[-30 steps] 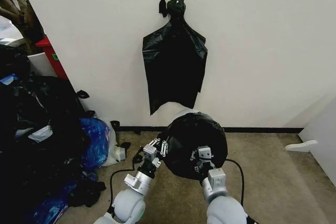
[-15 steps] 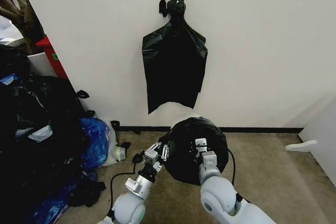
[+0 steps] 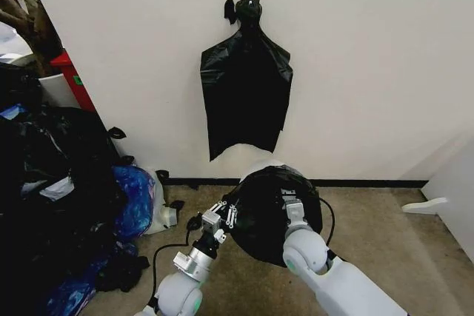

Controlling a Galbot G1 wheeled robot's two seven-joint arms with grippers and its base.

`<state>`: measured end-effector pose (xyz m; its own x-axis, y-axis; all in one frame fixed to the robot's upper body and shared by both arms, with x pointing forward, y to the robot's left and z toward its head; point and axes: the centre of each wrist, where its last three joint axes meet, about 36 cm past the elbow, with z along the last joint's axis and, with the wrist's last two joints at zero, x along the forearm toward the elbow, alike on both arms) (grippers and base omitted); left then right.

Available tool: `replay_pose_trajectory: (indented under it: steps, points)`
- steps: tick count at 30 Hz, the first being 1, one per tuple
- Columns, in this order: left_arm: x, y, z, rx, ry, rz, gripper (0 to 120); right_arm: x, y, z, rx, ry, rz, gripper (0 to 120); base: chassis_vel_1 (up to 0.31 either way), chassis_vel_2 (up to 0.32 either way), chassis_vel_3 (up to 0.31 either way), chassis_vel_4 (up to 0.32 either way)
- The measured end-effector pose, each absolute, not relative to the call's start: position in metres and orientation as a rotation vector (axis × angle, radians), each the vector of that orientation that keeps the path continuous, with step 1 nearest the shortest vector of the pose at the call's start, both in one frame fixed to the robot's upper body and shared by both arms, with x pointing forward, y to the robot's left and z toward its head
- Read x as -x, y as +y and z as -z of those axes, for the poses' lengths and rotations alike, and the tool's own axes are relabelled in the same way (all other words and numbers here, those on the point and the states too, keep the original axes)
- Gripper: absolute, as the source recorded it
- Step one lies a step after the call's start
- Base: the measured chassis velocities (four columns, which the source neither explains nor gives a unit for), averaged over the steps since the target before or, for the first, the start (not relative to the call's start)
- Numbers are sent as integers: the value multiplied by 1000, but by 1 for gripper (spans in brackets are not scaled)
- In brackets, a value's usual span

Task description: Place the garbage bag over the trash bin.

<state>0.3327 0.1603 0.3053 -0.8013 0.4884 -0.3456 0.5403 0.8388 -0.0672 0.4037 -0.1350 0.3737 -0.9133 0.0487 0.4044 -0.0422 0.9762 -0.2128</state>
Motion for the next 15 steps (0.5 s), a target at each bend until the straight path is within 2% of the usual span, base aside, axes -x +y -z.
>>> replay_pose_trajectory:
  steps: [10,15]
  points:
    - [-339,163,-306,-765,2696,234,4,-371,-122,-416,-163,-2678,62,0,0,0,0,0]
    - [-339,159,-306,-770,2690,247,4,-367,-117,-410,-172,-2566,65,0,0,0,0,0]
